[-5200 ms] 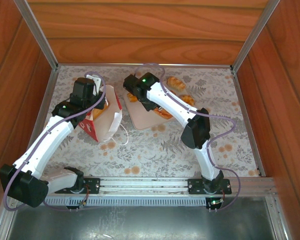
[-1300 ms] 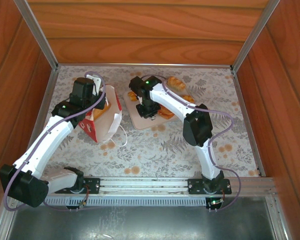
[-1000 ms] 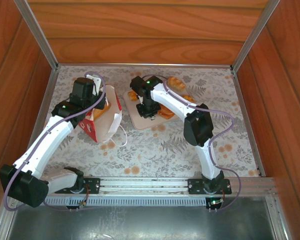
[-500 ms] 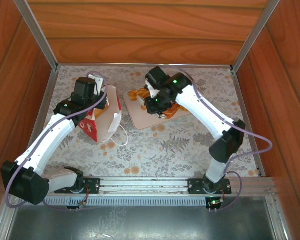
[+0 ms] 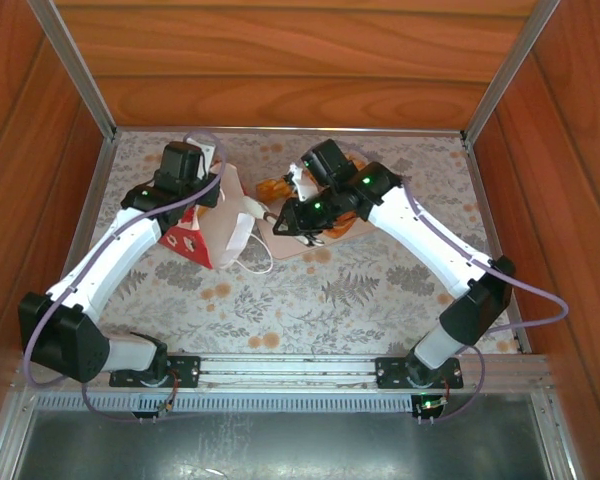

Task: Take the fake bread out of the paper bag

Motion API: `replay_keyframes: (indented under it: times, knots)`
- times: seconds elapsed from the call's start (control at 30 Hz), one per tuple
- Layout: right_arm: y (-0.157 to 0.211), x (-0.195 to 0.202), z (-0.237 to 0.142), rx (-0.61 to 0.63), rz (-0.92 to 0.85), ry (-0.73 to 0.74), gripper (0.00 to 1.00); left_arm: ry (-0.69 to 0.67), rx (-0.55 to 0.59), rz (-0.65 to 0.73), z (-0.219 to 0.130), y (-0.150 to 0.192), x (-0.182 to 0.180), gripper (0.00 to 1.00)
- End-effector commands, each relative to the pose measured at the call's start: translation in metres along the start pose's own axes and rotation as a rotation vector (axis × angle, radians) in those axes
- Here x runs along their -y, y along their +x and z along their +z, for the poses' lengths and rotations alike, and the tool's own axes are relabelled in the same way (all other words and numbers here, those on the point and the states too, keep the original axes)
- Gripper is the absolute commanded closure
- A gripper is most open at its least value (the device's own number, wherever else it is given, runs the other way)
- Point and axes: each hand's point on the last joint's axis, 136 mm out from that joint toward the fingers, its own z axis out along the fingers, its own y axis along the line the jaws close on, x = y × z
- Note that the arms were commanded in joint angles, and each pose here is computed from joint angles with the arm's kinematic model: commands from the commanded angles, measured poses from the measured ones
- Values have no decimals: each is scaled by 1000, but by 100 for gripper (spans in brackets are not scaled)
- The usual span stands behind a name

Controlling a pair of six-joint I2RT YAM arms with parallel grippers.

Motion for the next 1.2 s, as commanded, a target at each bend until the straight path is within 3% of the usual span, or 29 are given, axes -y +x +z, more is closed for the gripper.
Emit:
replay_keyframes:
  times: [0.0, 0.13, 0.43, 0.6, 1.17]
  knots:
    - [-8, -26, 26, -31, 3, -151, 66, -3, 29, -5, 0, -16, -2, 100]
    - [-21, -23, 59, -59, 64, -173, 65, -5, 26, -14, 6, -21, -1, 100]
    - [-51, 9, 112, -33, 209, -77, 62, -17, -12, -43, 22, -15, 4, 100]
    - [-56, 16, 124, -10, 208, -13, 61, -5, -17, -44, 27, -12, 10, 100]
    - [-72, 10, 170, -23, 230, -79, 58, 46, 9, -30, 22, -18, 29, 100]
